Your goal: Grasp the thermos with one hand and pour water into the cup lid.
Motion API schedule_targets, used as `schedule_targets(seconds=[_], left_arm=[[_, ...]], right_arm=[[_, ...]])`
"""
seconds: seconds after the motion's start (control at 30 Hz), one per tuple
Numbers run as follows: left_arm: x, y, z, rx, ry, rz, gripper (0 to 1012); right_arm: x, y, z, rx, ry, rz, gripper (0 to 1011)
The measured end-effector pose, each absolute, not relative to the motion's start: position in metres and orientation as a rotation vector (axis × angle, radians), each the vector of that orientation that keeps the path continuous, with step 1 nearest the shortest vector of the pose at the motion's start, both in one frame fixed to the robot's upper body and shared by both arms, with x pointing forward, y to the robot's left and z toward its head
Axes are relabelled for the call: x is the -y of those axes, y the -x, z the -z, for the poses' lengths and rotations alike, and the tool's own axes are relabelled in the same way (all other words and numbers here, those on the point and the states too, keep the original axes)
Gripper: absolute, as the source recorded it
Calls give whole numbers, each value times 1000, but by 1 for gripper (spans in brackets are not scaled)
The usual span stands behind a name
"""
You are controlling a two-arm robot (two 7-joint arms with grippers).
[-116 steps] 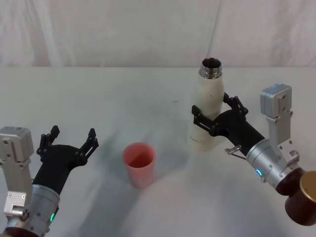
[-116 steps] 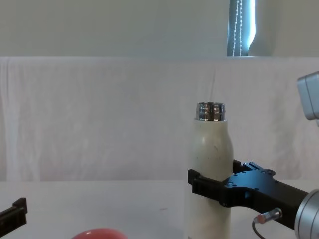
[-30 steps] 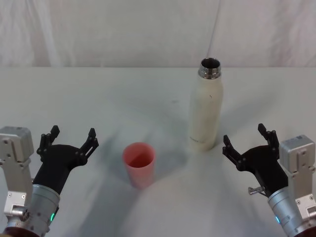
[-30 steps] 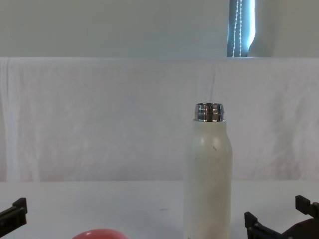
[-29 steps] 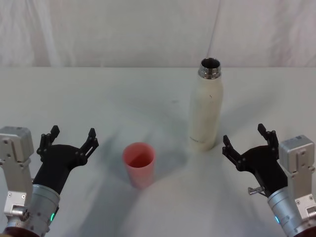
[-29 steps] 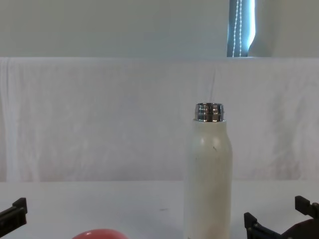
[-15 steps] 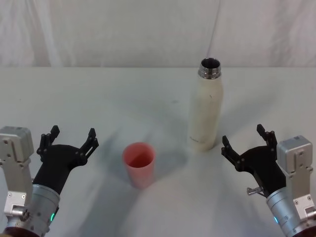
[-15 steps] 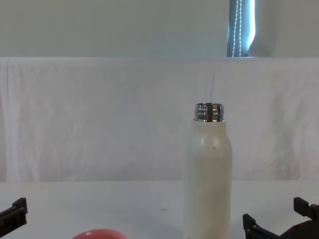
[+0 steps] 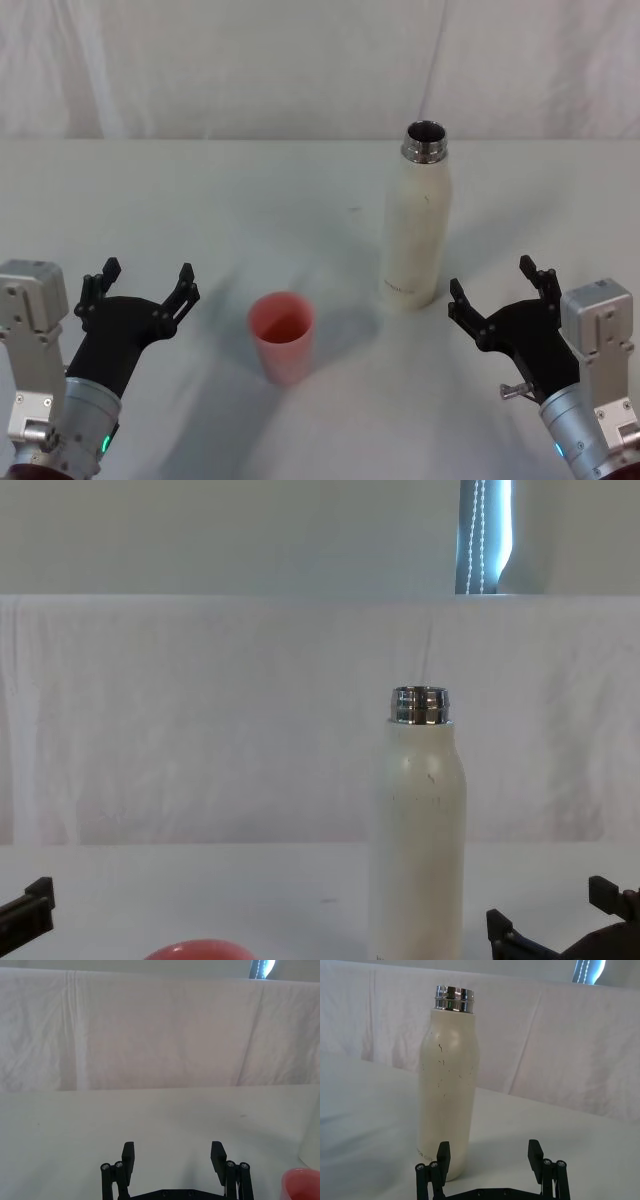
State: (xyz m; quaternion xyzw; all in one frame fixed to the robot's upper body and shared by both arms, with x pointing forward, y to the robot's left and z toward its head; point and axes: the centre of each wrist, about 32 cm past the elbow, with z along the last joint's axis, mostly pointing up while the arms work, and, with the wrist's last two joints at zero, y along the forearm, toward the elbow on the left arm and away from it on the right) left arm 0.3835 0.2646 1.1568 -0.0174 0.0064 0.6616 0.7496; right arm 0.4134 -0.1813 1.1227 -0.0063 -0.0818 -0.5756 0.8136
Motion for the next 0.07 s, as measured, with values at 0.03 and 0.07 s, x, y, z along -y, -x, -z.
schedule_targets(seconds=[0.03,0.07], left_arm=[[-265,-384,-1157,-14,38,-1446,1001],[-265,-384,-1157,-14,38,-1446,1001]], right_arm=[[181,-413,-1123,175,13,1228,1002],[181,-413,-1123,175,13,1228,1002]])
